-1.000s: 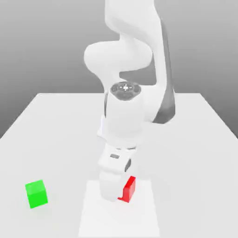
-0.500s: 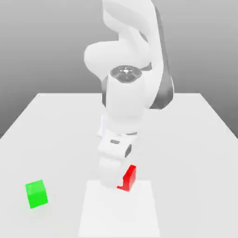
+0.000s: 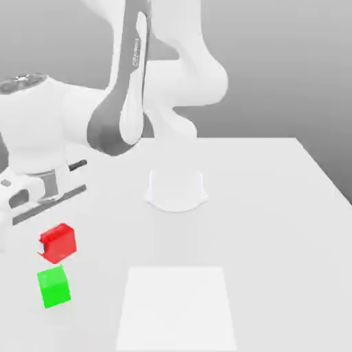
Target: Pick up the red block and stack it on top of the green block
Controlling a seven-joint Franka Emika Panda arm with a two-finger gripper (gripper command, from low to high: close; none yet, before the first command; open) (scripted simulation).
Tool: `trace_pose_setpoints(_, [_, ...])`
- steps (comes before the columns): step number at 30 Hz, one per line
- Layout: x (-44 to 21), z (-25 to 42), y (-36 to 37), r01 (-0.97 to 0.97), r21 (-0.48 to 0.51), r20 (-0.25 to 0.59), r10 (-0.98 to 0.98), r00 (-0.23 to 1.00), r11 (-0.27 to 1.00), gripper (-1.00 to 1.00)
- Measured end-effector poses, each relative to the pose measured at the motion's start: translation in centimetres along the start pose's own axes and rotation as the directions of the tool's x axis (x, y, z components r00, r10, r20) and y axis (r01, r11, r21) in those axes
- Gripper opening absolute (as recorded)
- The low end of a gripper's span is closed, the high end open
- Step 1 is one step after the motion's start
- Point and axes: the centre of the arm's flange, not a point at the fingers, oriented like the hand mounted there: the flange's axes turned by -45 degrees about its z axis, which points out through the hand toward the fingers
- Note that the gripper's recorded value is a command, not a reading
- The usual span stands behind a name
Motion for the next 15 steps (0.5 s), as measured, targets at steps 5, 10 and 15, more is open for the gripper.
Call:
trace_pose_setpoints(5, [0.3,1.7,0.4,0.012,-0.011,0.002,-0.012,1.0,1.0,-1.0])
trace_pose_setpoints(10, [0.2,4.7,0.2,0.01,-0.004,0.001,-0.01,1.0,1.0,-1.0])
trace_pose_setpoints(15, [0.1,6.0,0.0,0.007,0.002,-0.001,-0.007,1.0,1.0,1.0])
